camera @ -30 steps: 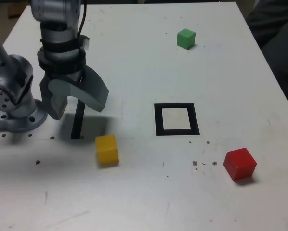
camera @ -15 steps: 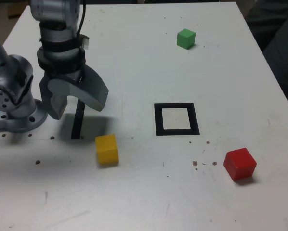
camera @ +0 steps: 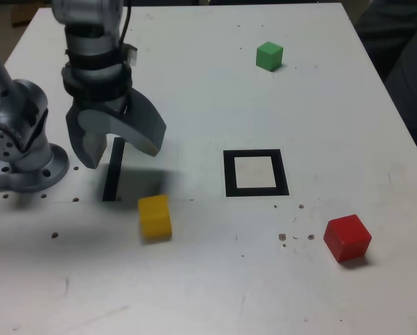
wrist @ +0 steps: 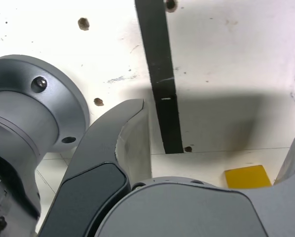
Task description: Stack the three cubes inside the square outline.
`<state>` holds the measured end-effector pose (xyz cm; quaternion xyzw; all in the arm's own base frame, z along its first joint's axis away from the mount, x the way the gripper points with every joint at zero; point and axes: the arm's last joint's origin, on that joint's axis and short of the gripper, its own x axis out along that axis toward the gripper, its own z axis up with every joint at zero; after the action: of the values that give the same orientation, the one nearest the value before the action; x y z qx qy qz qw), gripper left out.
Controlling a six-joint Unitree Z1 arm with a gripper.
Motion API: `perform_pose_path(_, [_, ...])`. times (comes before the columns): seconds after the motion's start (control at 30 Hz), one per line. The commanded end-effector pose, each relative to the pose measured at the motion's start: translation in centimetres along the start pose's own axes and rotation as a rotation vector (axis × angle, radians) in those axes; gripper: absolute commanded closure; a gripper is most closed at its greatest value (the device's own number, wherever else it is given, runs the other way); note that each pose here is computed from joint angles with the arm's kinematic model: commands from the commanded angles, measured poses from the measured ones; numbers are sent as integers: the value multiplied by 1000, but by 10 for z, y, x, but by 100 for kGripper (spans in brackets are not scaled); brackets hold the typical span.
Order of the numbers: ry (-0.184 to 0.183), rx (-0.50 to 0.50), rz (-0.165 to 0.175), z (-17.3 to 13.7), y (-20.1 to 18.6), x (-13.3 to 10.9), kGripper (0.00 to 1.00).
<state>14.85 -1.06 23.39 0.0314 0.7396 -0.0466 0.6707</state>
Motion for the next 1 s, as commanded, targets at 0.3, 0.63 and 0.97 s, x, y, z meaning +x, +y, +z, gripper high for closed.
perform_pose_path(0.3, [-12, 86, 9, 33, -15, -8, 1])
perform_pose_path(0.63, [5, 148, 26, 69, -31, -24, 1])
perform_pose_path(0.97, [15, 199, 48, 103, -46, -37, 1])
